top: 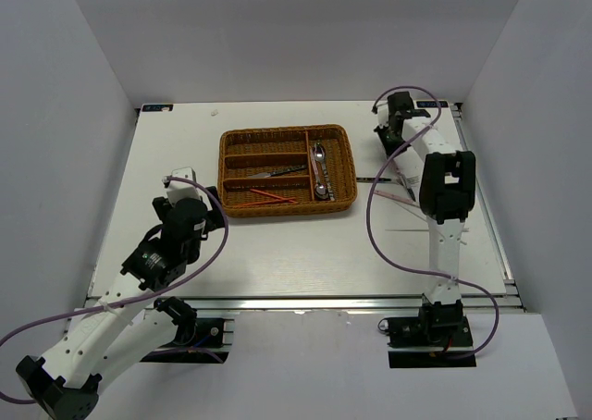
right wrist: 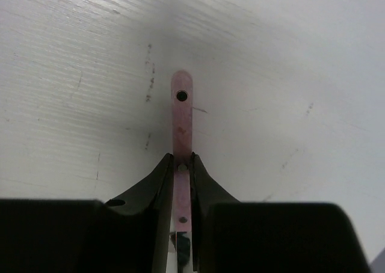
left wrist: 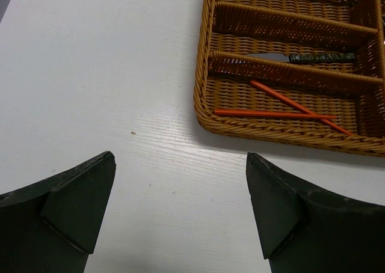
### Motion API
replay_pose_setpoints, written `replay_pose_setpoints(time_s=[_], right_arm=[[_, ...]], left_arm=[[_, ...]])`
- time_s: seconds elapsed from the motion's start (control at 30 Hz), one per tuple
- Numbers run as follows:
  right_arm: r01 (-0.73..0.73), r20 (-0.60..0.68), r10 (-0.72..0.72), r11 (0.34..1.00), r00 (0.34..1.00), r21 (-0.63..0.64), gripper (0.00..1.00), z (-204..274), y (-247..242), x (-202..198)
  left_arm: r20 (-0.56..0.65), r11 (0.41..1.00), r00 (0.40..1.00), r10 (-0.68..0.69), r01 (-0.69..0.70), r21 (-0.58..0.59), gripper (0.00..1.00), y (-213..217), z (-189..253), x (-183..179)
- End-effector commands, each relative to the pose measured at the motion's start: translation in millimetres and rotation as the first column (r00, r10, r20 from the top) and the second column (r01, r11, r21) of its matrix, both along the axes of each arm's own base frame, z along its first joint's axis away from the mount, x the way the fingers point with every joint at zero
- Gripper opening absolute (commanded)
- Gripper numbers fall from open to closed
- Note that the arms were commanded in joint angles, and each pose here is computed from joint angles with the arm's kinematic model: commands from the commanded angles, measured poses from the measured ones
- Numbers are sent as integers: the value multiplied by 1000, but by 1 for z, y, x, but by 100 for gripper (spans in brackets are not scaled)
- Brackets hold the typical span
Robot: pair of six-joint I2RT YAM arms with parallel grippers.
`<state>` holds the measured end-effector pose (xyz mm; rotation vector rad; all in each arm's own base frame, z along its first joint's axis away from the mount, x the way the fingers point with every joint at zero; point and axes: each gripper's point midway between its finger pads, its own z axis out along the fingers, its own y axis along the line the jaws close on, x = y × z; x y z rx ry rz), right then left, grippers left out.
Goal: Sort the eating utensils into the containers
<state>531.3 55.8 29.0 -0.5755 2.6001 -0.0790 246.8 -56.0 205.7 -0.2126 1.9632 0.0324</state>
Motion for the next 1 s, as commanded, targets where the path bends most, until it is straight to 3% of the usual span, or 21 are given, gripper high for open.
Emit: replay_pose_setpoints(time_s=[0.0, 0.17, 0.27, 0.33, 0.4, 0.47, 0.53, 0.57, 0.6, 0.63, 0.7, 0.77, 0.8, 0.9, 0.97], right_arm=[[38, 166, -35, 999, 985, -17, 0, 82, -7, 11], [145, 350, -139, 989, 926, 8, 0, 169, -12, 14], [170, 437, -197, 980, 878, 100, 0, 213, -4, 11], [169, 466, -267, 955, 844, 242, 0, 232, 11, 6], [64, 463, -275, 905, 843, 420, 0, 247, 49, 5], [-177, 460, -100, 836, 882, 520, 0, 257, 107, -13], [-451, 540, 157, 759, 827, 470, 0, 264, 174, -34], [-584, 582, 281, 685, 763, 435, 0, 274, 204, -49], [-700, 605, 412, 609, 681, 373, 0, 271, 250, -75], [-801, 625, 546, 550, 558, 236, 0, 259, 269, -85], [-873, 648, 632, 474, 426, 112, 0, 254, 313, -105], [-902, 657, 669, 429, 348, 40, 0, 244, 338, -102], [-922, 687, 666, 388, 289, 12, 0, 264, 354, -105], [-953, 653, 719, 302, 238, 15, 0, 238, 390, -106], [-957, 641, 738, 290, 209, -22, 0, 230, 401, -106]], left_arm=[[9, 1000, 1000, -8, 8, -3, 98, -1, 1, 0], [17, 1000, 1000, -2, 2, -6, 98, 0, 3, -1], [18, 1000, 1000, 3, -3, -6, 98, 1, 3, -1], [17, 1000, 1000, 3, -3, -5, 98, 1, 2, 0], [16, 1000, 1000, 4, -4, -3, 98, 1, 2, 0], [14, 1000, 1000, 6, -6, -2, 98, 1, 2, 0], [16, 1000, 1000, 10, -10, 0, 98, 2, 2, 0], [17, 1000, 1000, 12, -12, -2, 98, 3, 3, 0], [18, 1000, 1000, 12, -12, -3, 98, 3, 3, -1], [28, 1000, 1000, 13, -12, -11, 98, 3, 5, -1], [37, 1000, 999, 12, -12, -16, 98, 4, 7, -2], [45, 1000, 999, 16, -16, -19, 98, 5, 9, -3], [47, 1000, 999, 18, -17, -21, 98, 5, 9, -3], [52, 999, 998, 25, -24, -24, 98, 7, 11, -3], [53, 999, 998, 24, -22, -26, 98, 6, 11, -3]])
